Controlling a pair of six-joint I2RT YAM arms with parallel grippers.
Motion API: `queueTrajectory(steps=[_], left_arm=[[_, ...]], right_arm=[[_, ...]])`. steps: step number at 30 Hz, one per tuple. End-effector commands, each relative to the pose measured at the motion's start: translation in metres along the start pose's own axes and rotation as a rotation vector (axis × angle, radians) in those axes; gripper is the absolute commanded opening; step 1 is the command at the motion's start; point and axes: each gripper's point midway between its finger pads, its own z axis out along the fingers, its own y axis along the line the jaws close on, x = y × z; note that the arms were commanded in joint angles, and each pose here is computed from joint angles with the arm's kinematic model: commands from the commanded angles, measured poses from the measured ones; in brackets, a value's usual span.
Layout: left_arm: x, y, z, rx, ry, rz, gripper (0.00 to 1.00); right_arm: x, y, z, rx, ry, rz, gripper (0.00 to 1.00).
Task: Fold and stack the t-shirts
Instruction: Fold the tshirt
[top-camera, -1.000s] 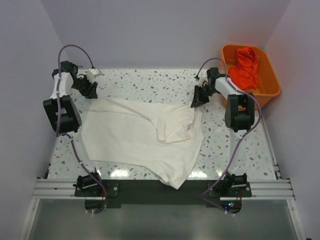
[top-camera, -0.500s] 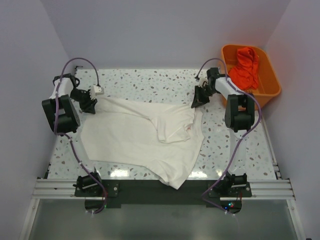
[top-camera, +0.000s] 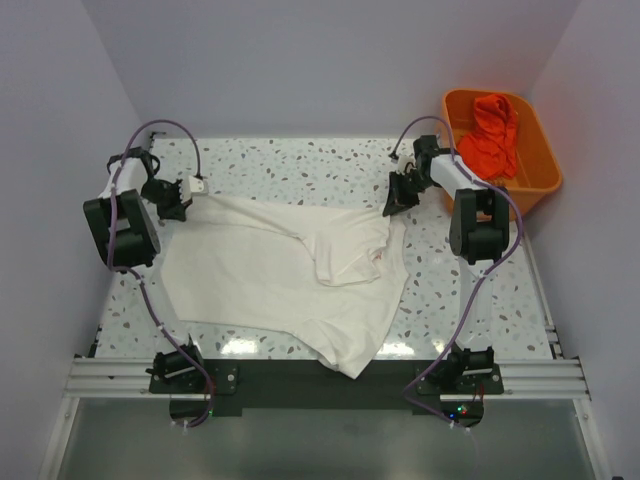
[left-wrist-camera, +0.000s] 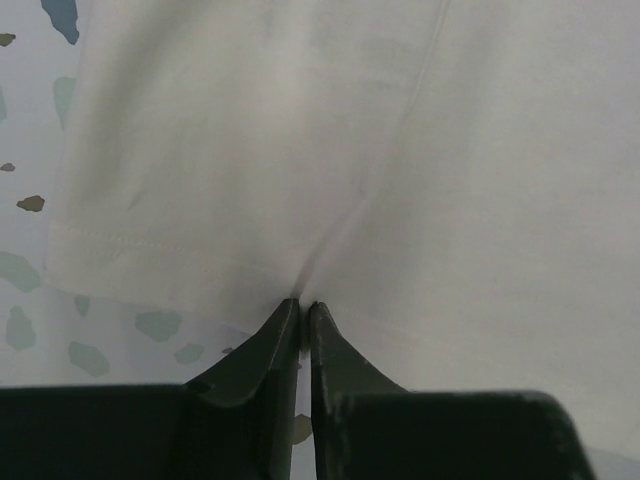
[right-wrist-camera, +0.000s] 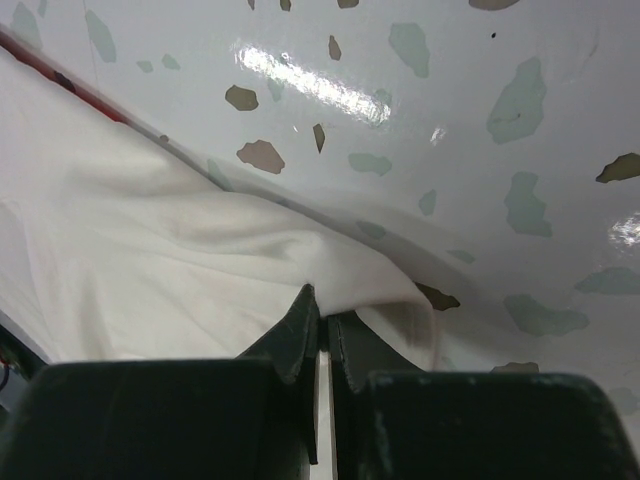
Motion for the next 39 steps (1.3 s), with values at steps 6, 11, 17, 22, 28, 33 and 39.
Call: queueTrajectory(steps=[6,11,17,22,28,33,39], left_arm=[[-0.012,0.019,-0.032,-0.114,0.019,0.124,0.0],[-0.024,0.011,-0.057,-0.121,-0.015,0.157,0.0],[-0.007,-0.003,-0.059,-0.077,0.007,0.132,0.0],[0.002,-0.013,-0.043,-0.037,0.013,0.118,0.0],[0.0,-0.012,-0.038,-0.038,-0.001,0.069,0.3],[-0.038,0.02,-0.052,-0.144,-0.119,0.01,0.41],[-0.075,0.024,-0.017,-0.137,-0.149,-0.068,0.36]], right_arm=[[-0.012,0.0,-0.019,0.037,-0.048,-0.037,0.0],[-0.011,-0.001,-0.023,0.047,-0.048,-0.041,0.0],[-0.006,0.0,-0.033,0.053,-0.035,-0.05,0.0],[0.002,-0.003,-0.031,0.051,-0.009,-0.049,0.0],[0.005,-0.002,-0.028,0.038,0.003,-0.039,0.0],[0.005,-0.005,-0.027,0.049,0.006,-0.039,0.0],[0.006,-0.025,-0.023,0.143,0.02,-0.065,0.0]])
